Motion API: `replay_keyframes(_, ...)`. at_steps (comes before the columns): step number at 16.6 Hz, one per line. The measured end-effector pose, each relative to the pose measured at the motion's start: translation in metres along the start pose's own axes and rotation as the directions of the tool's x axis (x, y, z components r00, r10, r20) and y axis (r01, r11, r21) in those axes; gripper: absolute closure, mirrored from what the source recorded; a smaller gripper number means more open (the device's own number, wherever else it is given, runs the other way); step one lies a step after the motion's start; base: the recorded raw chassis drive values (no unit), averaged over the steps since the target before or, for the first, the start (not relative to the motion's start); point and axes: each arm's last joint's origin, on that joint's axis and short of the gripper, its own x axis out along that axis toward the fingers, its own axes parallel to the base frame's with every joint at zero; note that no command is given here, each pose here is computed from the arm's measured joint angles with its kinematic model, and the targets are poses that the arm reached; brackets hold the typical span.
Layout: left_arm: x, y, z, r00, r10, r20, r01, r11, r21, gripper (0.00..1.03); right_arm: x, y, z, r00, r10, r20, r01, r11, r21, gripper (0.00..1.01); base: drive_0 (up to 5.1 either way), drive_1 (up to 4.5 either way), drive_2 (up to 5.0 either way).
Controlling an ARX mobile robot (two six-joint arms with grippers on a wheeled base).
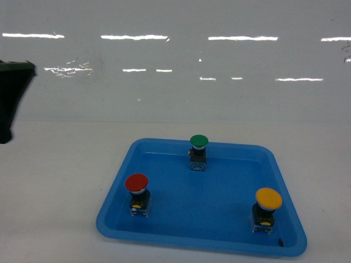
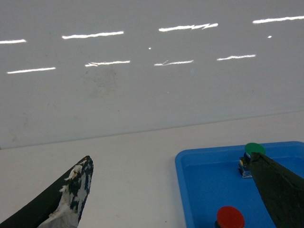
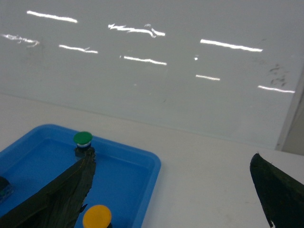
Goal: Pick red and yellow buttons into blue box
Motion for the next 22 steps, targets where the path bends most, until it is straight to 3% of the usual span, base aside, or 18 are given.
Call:
replay_keyframes(2,0.030,-0.009,-0.009,0.995,0.018,-0.102,-0.016,0.9997,0.018,0.05,0.033,0.006,-0.016,0.987,0.070,-0.142,-0.072,0.9974,-0.007,0.03,0.0,0.00,0.0)
replay_keyframes(5,0.049,-0.012,-0.023,0.982,0.030,-0.186,-0.025,0.9992,0.030,0.05,0.053,0.021,-0.015,0.969,0.171,-0.177,-0.176,0.9843,-0.014,0.03,0.0,0.00,0.0)
replay_keyframes(12,0.049,-0.012,-0.024,0.982,0.028,-0.186,-0.023,0.9993,0.030,0.05,0.053,0.023,-0.017,0.972,0.149,-0.180,-0.157,0.9873,-0.027,0.03,0.0,0.00,0.0)
replay_keyframes(16,0.049,-0.012,-0.024,0.982,0.028,-0.186,-0.022,0.9993,0.030,0.05,0.074,0.034,-0.040,0.920,0.204,-0.335,-0.222,0.9749,-0.016,0.03,0.0,0.00,0.0)
replay_keyframes(19,0.049,-0.012,-0.024,0.982,0.028,-0.186,-0.023,0.9993,0.030,0.05,0.102,0.040,-0.033,0.911,0.234,-0.341,-0.259,0.9655,-0.028,0.03,0.0,0.00,0.0)
replay_keyframes(22,0.049,-0.012,-0.024,0.982,0.028,-0.186,-0.023,0.9993,0.030,0.05,0.130,0.044,-0.053,0.853,0.280,-0.441,-0.314,0.9493,-0.005,0.03,0.0,0.00,0.0)
